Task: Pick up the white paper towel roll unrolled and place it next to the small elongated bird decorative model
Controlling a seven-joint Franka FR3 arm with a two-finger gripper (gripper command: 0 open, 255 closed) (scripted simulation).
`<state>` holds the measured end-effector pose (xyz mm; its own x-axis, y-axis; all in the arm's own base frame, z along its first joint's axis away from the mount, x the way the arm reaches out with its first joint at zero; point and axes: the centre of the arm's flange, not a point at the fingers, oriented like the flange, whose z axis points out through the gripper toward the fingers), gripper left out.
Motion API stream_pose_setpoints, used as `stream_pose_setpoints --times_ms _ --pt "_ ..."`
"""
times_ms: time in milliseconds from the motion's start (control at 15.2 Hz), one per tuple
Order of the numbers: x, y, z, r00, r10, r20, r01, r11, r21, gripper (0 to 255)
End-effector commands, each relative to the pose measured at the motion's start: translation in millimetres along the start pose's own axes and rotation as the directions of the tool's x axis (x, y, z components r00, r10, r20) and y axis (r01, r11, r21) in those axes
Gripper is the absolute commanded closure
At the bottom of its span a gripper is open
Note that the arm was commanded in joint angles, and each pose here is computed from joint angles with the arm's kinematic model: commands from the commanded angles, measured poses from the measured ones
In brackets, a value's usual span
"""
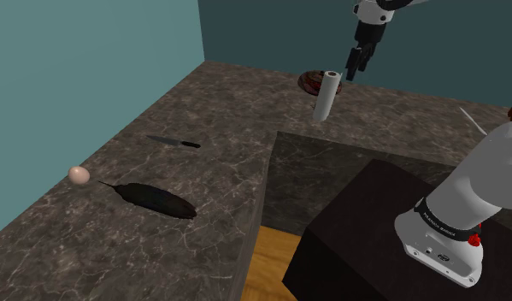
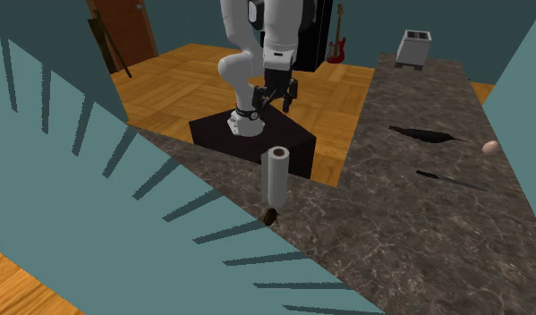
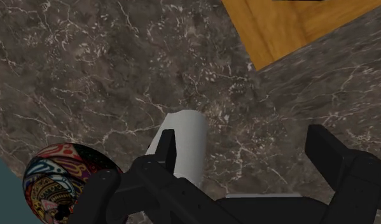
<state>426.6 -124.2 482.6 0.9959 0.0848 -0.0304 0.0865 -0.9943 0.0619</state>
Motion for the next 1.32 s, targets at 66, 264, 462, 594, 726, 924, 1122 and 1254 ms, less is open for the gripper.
stream_pose_setpoints --times_ms 66,264,462,594,726,924,1122,1254 --pt "31.3 18.9 12.1 0.999 -0.024 -0.027 0.024 1.000 0.001 0" --pt "60.8 37.2 23.6 0.997 -0.047 -0.054 0.047 0.999 0.002 0" --pt "91.0 54.7 34.4 0.994 -0.069 -0.080 0.070 0.998 0.003 0" --pt "104.6 62.3 38.9 0.993 -0.079 -0.091 0.080 0.997 0.004 0" --pt "105.6 62.1 49.5 0.993 -0.079 -0.091 0.080 0.997 0.004 0" --pt "107.0 62.0 65.2 0.993 -0.079 -0.091 0.080 0.997 0.004 0" --pt "108.2 61.8 78.8 0.993 -0.079 -0.091 0.080 0.997 0.004 0" --pt "108.3 61.8 78.8 0.993 -0.079 -0.091 0.080 0.997 0.004 0"
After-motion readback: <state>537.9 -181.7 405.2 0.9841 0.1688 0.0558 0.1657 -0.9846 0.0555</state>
